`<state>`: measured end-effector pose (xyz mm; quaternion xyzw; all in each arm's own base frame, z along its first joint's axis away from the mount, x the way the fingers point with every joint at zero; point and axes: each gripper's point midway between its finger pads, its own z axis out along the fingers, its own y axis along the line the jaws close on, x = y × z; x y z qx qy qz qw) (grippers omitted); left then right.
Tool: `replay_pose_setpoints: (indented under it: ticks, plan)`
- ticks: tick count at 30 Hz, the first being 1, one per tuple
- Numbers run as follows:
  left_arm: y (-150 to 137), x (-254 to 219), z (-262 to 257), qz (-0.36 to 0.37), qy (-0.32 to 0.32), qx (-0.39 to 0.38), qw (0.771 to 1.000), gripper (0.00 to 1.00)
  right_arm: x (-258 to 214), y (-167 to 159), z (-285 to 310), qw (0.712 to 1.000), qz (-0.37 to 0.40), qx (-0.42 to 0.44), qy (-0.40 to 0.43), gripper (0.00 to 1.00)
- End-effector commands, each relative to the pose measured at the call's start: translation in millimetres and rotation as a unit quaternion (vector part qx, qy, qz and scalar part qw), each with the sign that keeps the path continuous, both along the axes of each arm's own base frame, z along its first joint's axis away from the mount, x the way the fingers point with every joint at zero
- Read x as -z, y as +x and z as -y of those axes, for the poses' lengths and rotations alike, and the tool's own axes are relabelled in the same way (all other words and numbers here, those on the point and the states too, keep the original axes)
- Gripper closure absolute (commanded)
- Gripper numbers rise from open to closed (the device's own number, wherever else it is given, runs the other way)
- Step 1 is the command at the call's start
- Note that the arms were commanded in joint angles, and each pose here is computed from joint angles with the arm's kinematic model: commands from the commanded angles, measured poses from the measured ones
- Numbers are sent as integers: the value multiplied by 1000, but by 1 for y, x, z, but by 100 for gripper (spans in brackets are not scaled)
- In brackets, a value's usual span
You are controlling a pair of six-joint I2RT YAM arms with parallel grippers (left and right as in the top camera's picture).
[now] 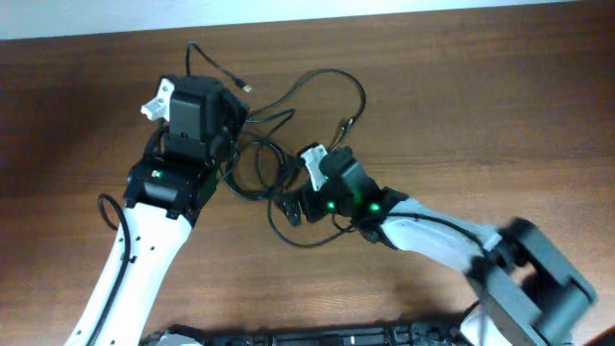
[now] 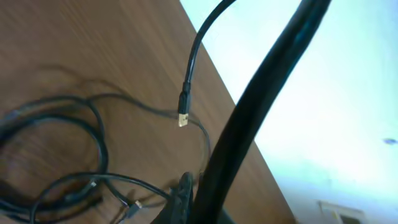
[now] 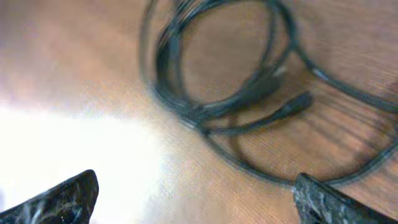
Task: Untangle cables
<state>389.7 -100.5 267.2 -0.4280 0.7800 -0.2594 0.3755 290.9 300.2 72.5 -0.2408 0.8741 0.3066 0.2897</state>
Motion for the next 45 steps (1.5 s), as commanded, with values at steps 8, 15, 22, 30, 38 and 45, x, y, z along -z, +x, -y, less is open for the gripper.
replay_pose_setpoints:
  ticks: [8, 15, 22, 30, 38, 45]
  plan:
    - [-25, -3, 28, -7, 30, 238, 971, 100, -123, 0, 16, 917, 358, -153, -88, 4]
    - [-53, 1, 57, -6, 19, 365, 931, 100, -131, 45, 15, 904, 410, -79, -94, 64]
    - [-28, 14, 0, -31, 141, 233, 962, 14, -142, 94, 130, 944, 291, 143, -58, 96]
    - [-27, 38, -3, -63, 148, 229, 960, 1, -252, 128, 370, 812, 405, 397, -137, 96]
    - [-13, 96, 0, -140, 146, 238, 950, 1, -220, 207, 528, 735, 419, 533, -15, 96]
    - [-8, 125, 1, -177, 146, 242, 943, 1, -111, 300, 580, 778, 277, 564, 18, 79]
